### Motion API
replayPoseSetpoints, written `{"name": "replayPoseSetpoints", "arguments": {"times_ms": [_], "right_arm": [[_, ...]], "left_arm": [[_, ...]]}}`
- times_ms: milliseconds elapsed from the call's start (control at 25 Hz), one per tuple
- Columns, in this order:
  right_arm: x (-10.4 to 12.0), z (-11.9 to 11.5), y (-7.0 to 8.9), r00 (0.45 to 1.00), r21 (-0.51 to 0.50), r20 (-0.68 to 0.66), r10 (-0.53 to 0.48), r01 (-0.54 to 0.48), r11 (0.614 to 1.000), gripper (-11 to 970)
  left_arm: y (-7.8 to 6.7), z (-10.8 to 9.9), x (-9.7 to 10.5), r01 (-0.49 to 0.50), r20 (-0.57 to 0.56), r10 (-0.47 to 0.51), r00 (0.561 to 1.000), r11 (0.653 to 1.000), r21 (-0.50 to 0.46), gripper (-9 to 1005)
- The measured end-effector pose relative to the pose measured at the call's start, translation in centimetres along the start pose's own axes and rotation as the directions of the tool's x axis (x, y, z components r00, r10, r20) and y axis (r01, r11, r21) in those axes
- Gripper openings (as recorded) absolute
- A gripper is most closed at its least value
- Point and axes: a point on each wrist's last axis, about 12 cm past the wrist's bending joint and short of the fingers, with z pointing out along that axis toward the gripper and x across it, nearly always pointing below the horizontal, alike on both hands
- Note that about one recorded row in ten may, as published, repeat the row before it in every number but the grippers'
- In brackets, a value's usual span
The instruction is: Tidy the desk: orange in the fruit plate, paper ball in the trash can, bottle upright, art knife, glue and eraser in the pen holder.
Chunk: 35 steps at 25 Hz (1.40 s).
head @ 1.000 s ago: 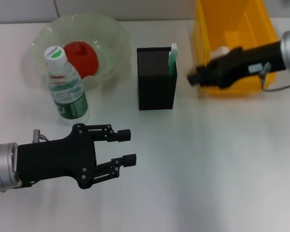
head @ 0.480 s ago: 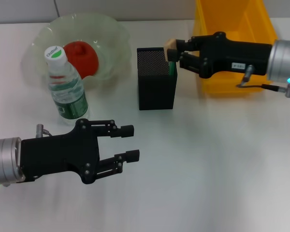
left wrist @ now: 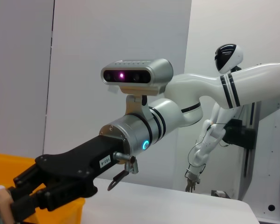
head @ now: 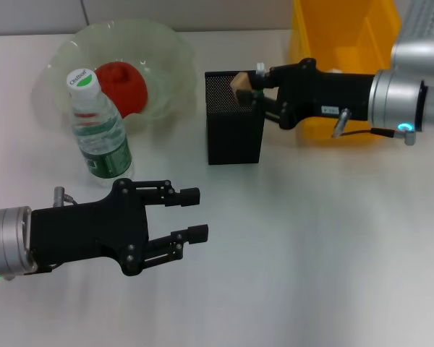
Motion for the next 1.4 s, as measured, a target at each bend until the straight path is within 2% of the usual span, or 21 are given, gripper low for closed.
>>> {"name": "replayPoseSetpoints", "arguments": {"times_ms": [160,360,520,800,920,960,1000,1080,1200,1360,1400], "right_arm": [[0.0,0.4,-0.1,0.999,0.018,-0.014,-0.040,0.040,0.999,254],[-0.1,0.5,-0.1,0.999,0.020,-0.012,-0.043,0.043,0.999,413],[-0.2,0.5,-0.1,0.999,0.021,-0.003,-0.039,0.040,0.999,462],[0.6,-1.5,1.1,0.998,-0.022,0.056,0.000,0.001,1.000,486],[1.6,-3.3,2.3,0.993,-0.057,0.108,0.036,-0.030,0.998,487],[2.4,-4.4,3.3,0.986,-0.084,0.158,0.057,-0.044,0.995,487],[2.4,-4.4,3.3,0.986,-0.084,0.158,0.057,-0.044,0.995,487],[3.7,-5.5,4.7,0.975,-0.110,0.212,0.060,-0.037,0.993,487],[6.0,-6.9,7.0,0.955,-0.107,0.296,0.015,0.017,0.994,487],[9.2,-8.3,10.2,0.927,-0.047,0.372,-0.052,0.075,0.996,486],[9.2,-8.3,10.2,0.927,-0.047,0.372,-0.052,0.075,0.996,486]], "left_arm": [[0.0,0.0,0.0,-0.001,-0.003,0.001,1.000,1.000,0.004,483],[0.0,-0.1,0.0,0.001,-0.002,-0.001,1.000,1.000,0.000,483],[-0.1,-0.1,0.1,0.002,-0.001,-0.002,1.000,1.000,-0.001,483],[-0.1,-0.2,0.0,0.004,0.000,-0.004,1.000,1.000,-0.003,483],[0.1,0.0,-0.2,0.010,0.007,-0.010,1.000,1.000,-0.003,483],[0.1,0.0,-0.2,0.010,0.007,-0.010,1.000,1.000,-0.003,483],[0.2,0.0,-0.2,0.010,0.009,-0.010,1.000,1.000,-0.004,483],[0.3,0.0,-0.4,0.012,0.016,-0.012,1.000,1.000,-0.007,483],[0.4,0.1,-0.6,0.019,0.023,-0.018,1.000,1.000,-0.010,483],[0.8,-0.1,-1.0,0.049,0.034,-0.048,0.998,0.998,-0.026,483],[0.8,-0.1,-1.0,0.049,0.034,-0.048,0.998,0.998,-0.026,483]]}}
